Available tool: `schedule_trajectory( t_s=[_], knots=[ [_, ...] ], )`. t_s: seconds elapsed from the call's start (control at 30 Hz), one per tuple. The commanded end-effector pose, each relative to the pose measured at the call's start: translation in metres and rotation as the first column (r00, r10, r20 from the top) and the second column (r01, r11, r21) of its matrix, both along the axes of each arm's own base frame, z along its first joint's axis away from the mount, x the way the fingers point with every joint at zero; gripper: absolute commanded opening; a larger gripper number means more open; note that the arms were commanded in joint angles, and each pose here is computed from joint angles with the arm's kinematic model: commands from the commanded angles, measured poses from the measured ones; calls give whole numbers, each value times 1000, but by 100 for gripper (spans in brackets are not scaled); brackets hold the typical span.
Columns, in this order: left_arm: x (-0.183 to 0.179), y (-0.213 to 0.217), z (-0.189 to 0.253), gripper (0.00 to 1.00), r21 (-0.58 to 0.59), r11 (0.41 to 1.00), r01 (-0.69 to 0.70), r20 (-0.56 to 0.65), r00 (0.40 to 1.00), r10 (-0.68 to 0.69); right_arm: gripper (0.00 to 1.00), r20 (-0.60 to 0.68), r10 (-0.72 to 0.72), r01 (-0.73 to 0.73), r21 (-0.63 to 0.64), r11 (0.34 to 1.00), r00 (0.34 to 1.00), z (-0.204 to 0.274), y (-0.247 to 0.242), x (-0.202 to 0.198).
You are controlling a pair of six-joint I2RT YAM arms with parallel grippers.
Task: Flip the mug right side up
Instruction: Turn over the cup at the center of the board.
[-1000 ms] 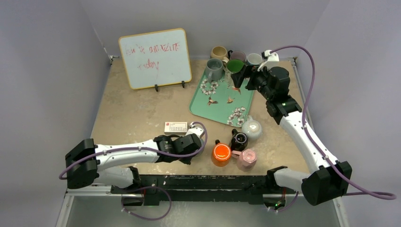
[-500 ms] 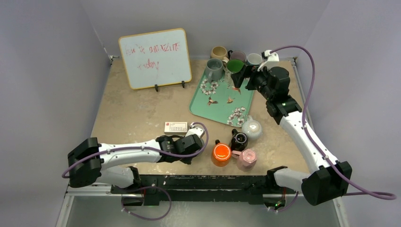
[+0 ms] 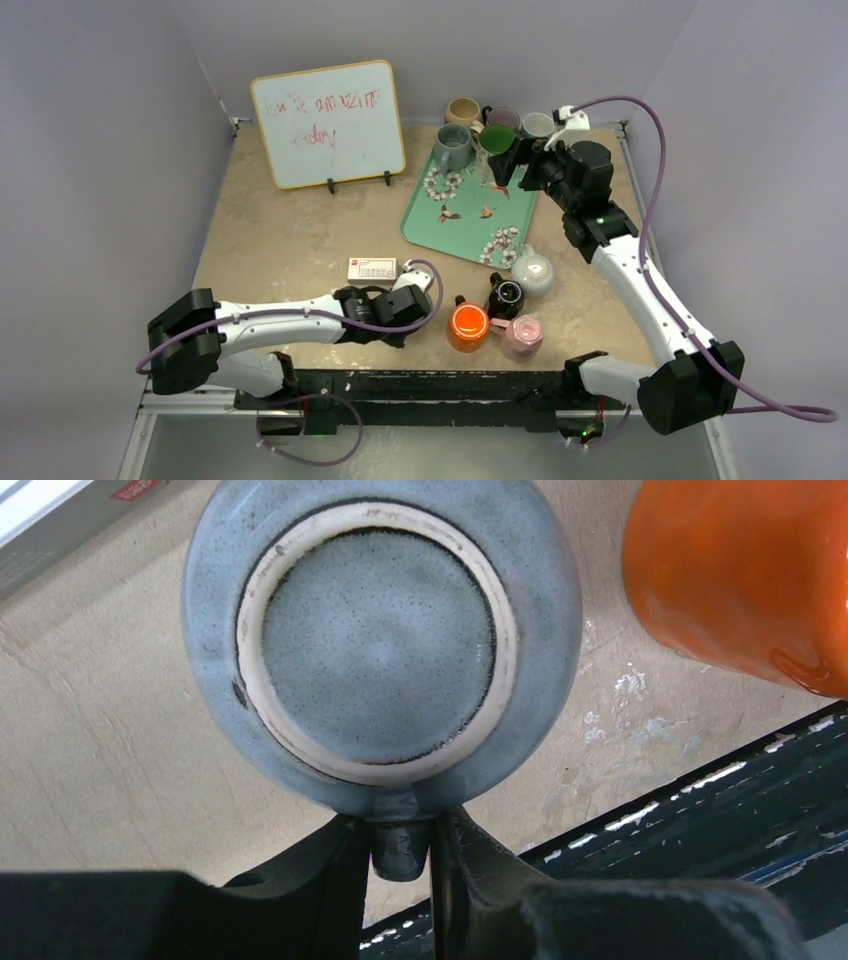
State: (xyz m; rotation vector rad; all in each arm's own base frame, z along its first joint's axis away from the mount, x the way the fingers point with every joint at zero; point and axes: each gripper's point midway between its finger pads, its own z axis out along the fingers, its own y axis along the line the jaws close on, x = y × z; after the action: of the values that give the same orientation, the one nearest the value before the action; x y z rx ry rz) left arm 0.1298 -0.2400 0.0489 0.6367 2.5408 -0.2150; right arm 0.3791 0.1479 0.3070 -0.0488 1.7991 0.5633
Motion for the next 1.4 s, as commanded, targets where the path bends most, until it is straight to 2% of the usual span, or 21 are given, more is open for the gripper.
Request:
schedule_trajectory(
  t_s=[0.0, 0.07, 0.1, 0.43, 0.7, 0.87, 0.97, 1.07, 1.23, 1.37],
  knots=[
    [7, -6, 6, 18, -24, 1000, -10, 35, 999, 11, 98, 67, 16, -17, 13, 1000, 998, 25, 2, 0],
    [8, -6, 11, 4, -38, 999, -9, 43, 999, 10, 98, 67, 20, -21, 15, 1000, 998, 24, 3, 0],
    [8, -8, 14, 0, -49, 999, -5, 47, 999, 8, 98, 70, 24, -25, 15, 1000, 997, 24, 3, 0],
    [26, -13, 61, 0, -141, 990, -13, 153, 988, 35, 94, 39, 66, -70, 90, 993, 997, 31, 16, -1],
    [56, -18, 108, 0, -366, 930, -36, 132, 987, 90, 90, 31, 121, -124, 179, 976, 992, 42, 29, -8],
    [74, -13, 141, 0, -438, 896, -67, 182, 970, 161, 86, 11, 175, -171, 259, 950, 985, 44, 40, -16],
    [87, -14, 169, 0, -531, 844, -81, 221, 948, 230, 83, 2, 277, -258, 370, 892, 961, 44, 61, -25],
    [98, -16, 200, 0, -644, 761, -74, 244, 924, 296, 81, -23, 364, -316, 448, 836, 931, 37, 82, -33],
    [121, -15, 244, 0, -766, 640, -54, 274, 874, 402, 77, -58, 482, -400, 476, 783, 874, 29, 115, -51],
    [145, -10, 265, 0, -815, 576, -65, 263, 844, 468, 75, -18, 548, -464, 509, 725, 836, 39, 127, -75]
  ],
)
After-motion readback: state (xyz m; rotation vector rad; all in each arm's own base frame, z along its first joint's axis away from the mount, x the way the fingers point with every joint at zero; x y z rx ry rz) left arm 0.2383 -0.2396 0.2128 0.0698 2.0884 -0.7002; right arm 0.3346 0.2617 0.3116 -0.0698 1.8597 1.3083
